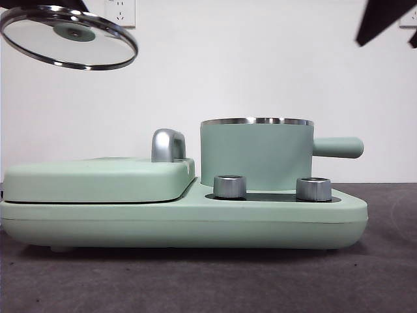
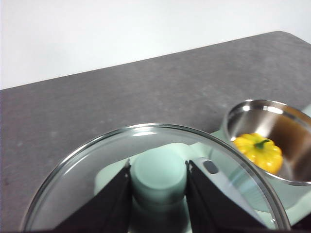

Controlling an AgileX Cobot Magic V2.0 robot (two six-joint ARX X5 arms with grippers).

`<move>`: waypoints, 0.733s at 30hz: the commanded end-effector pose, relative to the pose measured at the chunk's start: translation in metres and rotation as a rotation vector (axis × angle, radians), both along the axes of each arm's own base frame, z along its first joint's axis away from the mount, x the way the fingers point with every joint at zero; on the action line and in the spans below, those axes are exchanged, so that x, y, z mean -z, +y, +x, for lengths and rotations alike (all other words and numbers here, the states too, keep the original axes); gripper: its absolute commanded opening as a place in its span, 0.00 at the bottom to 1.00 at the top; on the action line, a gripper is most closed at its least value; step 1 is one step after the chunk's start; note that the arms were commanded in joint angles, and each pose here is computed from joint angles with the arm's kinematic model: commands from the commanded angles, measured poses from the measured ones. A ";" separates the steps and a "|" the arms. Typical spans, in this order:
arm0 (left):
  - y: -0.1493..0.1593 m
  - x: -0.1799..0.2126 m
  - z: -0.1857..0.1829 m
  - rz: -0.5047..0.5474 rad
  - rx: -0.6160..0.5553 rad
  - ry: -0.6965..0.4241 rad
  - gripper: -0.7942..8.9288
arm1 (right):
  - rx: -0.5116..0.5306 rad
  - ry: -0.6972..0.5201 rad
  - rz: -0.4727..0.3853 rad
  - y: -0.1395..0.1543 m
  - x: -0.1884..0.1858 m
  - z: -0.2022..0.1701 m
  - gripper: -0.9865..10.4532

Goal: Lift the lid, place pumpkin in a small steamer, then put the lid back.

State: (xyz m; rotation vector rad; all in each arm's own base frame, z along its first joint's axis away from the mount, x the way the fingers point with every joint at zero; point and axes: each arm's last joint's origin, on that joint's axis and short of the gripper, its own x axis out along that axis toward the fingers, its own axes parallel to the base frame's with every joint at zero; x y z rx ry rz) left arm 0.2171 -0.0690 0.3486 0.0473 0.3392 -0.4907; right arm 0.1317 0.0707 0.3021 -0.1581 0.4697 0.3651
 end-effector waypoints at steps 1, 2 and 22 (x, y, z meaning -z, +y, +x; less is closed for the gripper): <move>-0.006 -0.009 0.000 -0.018 0.028 -0.048 0.09 | 0.013 -0.016 0.017 -0.004 -0.001 -0.008 0.43; -0.009 -0.009 0.000 -0.019 0.039 -0.051 0.09 | 0.013 -0.019 0.019 -0.006 -0.001 -0.011 0.43; -0.089 0.013 0.032 -0.081 0.275 -0.179 0.09 | 0.012 -0.015 0.017 -0.008 -0.001 -0.015 0.43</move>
